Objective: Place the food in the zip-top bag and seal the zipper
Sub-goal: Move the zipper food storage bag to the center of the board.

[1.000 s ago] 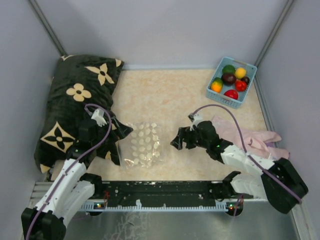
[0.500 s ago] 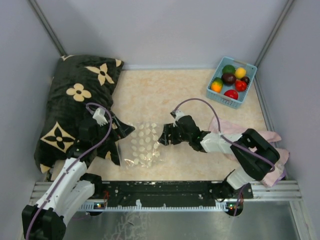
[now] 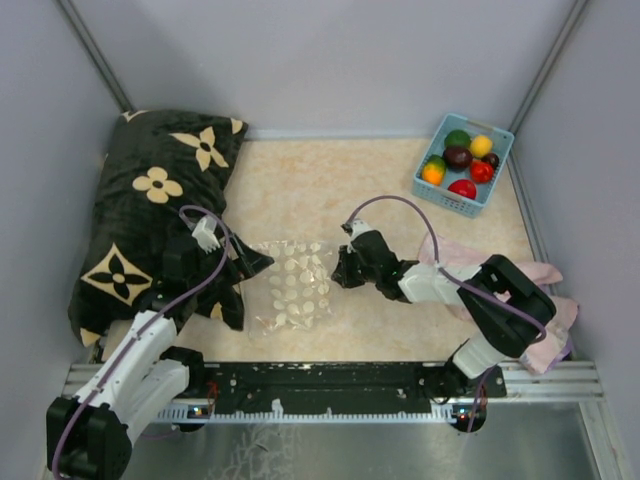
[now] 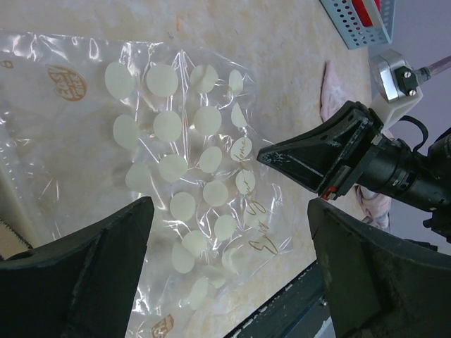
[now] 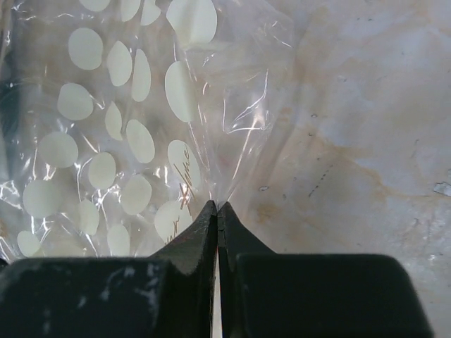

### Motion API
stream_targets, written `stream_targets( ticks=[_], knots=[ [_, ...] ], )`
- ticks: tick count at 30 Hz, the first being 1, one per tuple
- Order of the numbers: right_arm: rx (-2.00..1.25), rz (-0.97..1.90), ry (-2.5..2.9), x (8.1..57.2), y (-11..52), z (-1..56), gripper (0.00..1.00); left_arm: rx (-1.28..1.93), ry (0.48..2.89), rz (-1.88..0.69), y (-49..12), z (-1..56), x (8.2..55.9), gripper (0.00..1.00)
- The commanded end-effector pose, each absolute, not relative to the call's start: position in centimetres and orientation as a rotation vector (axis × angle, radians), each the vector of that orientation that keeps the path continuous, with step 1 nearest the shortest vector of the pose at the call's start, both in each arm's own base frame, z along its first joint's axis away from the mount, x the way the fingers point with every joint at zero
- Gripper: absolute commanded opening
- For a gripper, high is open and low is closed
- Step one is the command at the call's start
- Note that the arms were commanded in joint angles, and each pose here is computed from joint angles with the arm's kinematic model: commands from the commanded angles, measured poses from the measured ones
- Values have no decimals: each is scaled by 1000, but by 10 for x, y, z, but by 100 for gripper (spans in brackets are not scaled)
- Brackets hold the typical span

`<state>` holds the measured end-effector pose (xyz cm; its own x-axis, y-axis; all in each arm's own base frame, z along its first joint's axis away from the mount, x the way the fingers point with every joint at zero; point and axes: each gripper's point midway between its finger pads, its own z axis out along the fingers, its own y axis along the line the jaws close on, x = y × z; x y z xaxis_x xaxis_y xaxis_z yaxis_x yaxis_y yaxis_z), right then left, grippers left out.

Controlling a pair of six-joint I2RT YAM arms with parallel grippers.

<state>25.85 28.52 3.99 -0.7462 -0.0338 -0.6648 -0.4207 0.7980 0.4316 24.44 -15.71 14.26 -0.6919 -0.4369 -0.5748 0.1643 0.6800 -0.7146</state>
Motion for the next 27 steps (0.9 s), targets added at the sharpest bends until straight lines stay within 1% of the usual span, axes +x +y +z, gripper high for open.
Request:
stream_targets(
  ticks=[1,5,14,15,18,21,24,27],
  knots=[
    [-289,645,2243,290,262,63,0,-181,2097,-1037,-162,147,245,95],
    [-292,549,2240,301,227,66,0,-179,2107,-1054,-164,143,244,95],
    [-300,286,2286,313,172,60,0,-147,2141,-1142,-179,129,242,90],
    [-294,251,2292,315,166,60,2,-144,2146,-1146,-180,127,243,90],
    [-289,178,2302,317,157,67,20,-149,2160,-1144,-182,121,244,90],
    [-285,186,2284,317,158,82,37,-152,2160,-1155,-184,118,247,90],
    [-286,162,2259,316,162,99,49,-152,2166,-1161,-187,115,250,89],
    [-326,164,2233,311,178,117,57,-159,2174,-1146,-187,111,254,89]
  ],
)
